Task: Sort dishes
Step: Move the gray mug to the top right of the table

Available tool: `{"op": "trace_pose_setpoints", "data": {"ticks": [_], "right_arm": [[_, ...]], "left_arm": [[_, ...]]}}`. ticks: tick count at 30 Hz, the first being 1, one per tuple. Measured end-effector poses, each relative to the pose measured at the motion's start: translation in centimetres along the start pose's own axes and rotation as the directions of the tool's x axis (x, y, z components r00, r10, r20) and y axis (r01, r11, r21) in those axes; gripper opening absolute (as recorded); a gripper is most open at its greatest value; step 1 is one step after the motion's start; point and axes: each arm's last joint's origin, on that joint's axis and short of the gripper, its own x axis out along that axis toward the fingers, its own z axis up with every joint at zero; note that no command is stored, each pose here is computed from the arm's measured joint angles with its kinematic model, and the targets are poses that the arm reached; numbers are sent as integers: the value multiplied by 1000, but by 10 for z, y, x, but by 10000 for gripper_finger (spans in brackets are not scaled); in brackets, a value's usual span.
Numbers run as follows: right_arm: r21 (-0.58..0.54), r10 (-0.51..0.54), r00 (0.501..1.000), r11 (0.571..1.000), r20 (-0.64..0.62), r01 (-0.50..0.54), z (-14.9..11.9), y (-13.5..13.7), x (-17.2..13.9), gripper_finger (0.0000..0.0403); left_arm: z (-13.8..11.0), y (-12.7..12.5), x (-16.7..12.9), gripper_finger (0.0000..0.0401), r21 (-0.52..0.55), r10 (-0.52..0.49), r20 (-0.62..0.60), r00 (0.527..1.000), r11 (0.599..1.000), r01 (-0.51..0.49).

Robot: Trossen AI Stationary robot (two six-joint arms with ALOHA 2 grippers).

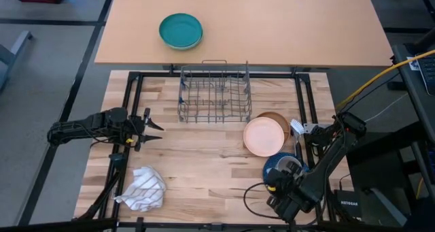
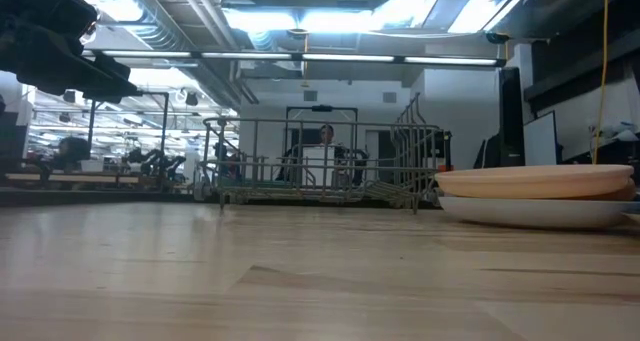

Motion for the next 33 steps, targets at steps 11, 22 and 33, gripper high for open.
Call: {"op": "trace_pose_setpoints", "data": {"ticks": [11, 22, 33], "right_arm": [[-159, -106, 984, 984, -143, 83, -4, -12, -8, 138], [-162, -115, 988, 982, -98, 99, -3, -12, -5, 138], [-167, -115, 985, 982, -126, 93, -12, -12, 31, 138]], "left_arm": [[0, 0, 0, 155, 0, 1, 0, 1000, 1000, -1], [0, 0, 0, 155, 0, 0, 0, 1000, 1000, 0], [0, 0, 0, 155, 0, 0, 0, 1000, 1000, 0]]}}
